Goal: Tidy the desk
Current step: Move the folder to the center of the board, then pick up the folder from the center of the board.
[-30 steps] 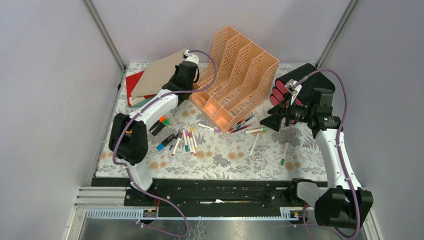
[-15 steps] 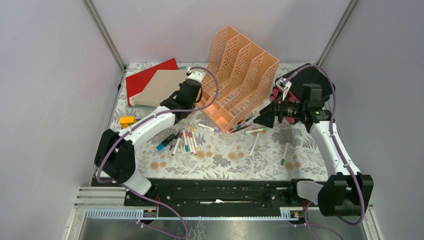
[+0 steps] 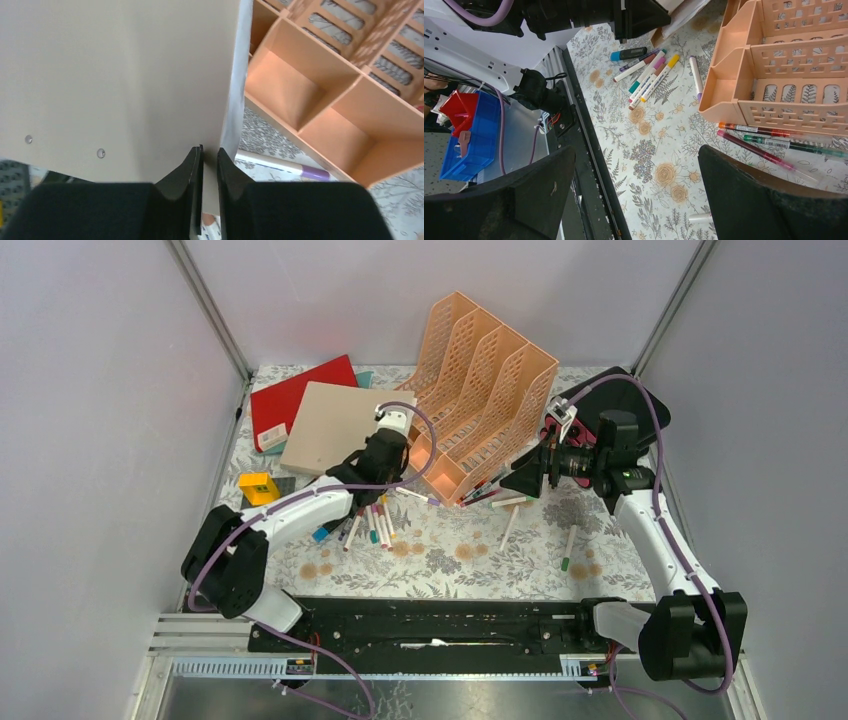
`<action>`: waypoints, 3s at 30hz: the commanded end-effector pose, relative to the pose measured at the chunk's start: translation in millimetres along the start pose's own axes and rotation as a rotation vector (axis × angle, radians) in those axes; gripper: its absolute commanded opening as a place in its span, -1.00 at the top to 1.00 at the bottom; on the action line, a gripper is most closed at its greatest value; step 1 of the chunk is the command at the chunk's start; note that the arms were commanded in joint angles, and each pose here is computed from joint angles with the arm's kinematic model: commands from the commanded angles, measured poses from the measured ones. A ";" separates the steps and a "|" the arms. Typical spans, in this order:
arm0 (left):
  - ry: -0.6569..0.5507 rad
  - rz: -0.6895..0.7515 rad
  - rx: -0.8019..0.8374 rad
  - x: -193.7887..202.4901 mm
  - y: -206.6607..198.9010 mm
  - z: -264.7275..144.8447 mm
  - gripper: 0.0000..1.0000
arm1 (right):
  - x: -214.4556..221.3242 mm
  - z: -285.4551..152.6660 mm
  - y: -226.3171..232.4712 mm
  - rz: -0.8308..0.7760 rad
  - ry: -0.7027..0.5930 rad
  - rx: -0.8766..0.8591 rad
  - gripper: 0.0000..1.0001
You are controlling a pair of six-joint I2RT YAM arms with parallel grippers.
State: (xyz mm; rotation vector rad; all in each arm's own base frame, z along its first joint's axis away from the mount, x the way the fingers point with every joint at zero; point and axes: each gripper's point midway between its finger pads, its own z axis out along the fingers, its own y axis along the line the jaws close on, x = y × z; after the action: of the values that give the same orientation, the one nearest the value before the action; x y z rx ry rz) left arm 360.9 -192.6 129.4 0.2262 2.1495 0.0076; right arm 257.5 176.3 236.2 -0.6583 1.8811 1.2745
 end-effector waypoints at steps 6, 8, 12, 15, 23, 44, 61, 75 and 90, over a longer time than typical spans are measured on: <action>-0.069 -0.262 0.208 -19.3 -29.2 -24.8 -0.07 | -9.2 -1.7 6.5 -0.067 -0.025 -0.004 -0.99; -0.075 -0.317 0.255 -19.4 -27.4 -32.0 -0.21 | -9.5 -2.0 7.0 -0.072 -0.025 -0.002 -0.99; -0.099 -0.430 0.356 -20.0 -18.0 -45.0 -0.41 | -9.1 -2.3 6.4 -0.074 -0.024 0.002 -0.99; -0.104 -0.468 0.394 -16.6 -9.7 -52.0 -0.48 | -8.3 -1.9 6.1 -0.075 -0.023 0.000 -0.99; -0.122 -0.516 0.398 -10.5 8.8 -66.3 -0.65 | 0.1 7.7 8.7 -0.075 0.010 -0.039 -0.99; -0.058 -0.988 0.001 82.6 88.9 -121.5 -0.97 | 46.6 77.9 29.5 -0.201 0.275 -0.153 -0.99; -0.072 -1.012 -0.268 126.9 148.5 -72.8 -0.98 | 49.4 70.0 32.8 -0.231 0.266 -0.134 -0.99; -0.084 -1.180 -0.090 150.0 160.1 -43.6 -0.69 | 50.8 69.8 29.7 -0.235 0.272 -0.117 -0.99; -0.139 -1.285 0.029 151.7 156.7 -38.4 -0.42 | 49.8 69.2 29.4 -0.242 0.270 -0.111 -0.99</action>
State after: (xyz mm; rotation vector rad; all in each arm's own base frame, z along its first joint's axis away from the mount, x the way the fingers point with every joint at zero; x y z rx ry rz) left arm 273.0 -0.7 41.1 -1.1262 1.8119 -0.6614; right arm 229.2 251.7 189.1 -1.1077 1.9192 1.2081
